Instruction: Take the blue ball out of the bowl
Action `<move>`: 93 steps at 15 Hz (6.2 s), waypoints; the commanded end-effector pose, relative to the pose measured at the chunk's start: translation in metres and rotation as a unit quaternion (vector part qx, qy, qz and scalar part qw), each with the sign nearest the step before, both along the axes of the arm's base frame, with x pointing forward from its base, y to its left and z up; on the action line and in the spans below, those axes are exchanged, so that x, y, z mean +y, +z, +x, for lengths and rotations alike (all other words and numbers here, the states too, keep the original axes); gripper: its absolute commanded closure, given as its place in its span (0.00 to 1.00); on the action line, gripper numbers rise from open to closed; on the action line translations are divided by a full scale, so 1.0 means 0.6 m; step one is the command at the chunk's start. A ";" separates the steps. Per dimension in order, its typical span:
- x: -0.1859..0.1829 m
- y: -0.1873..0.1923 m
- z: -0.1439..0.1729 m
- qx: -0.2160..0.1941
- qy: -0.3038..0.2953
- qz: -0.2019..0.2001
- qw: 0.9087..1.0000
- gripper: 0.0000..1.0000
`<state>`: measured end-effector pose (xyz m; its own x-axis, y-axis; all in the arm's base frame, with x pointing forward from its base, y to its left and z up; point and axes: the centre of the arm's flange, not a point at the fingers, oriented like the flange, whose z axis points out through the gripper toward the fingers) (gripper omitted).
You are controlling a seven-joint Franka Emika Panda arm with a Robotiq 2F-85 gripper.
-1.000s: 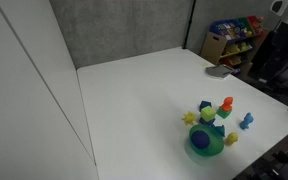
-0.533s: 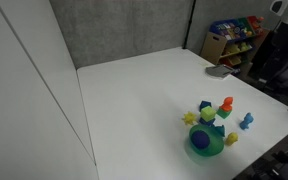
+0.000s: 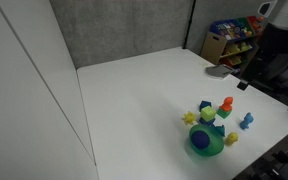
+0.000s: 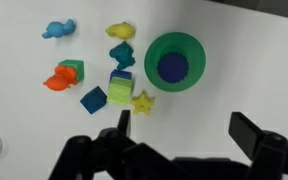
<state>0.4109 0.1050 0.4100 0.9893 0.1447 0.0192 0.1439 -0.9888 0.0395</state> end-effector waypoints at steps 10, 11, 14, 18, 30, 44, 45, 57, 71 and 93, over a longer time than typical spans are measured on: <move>0.034 -0.213 0.067 -0.031 -0.021 0.072 0.997 0.00; 0.033 -0.233 0.069 -0.020 -0.024 0.068 0.997 0.00; 0.027 -0.289 0.074 -0.001 -0.032 0.061 0.998 0.00; 0.028 -0.356 0.083 0.000 -0.037 0.058 0.998 0.00; 0.054 -0.507 0.058 0.032 -0.015 0.015 0.999 0.00; 0.078 -0.581 0.058 0.020 0.011 -0.012 1.000 0.32; 0.078 -0.574 0.060 0.017 0.011 -0.011 1.000 0.38; 0.067 -0.426 0.099 0.020 0.002 -0.006 1.000 0.60; 0.041 -0.279 0.301 -0.029 -0.067 0.011 0.997 0.60; -0.149 -0.498 0.398 0.014 -0.188 -0.010 0.982 0.60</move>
<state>0.6404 0.0230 0.1170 0.9814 -0.1917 -0.0048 -0.1910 -0.9793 0.0673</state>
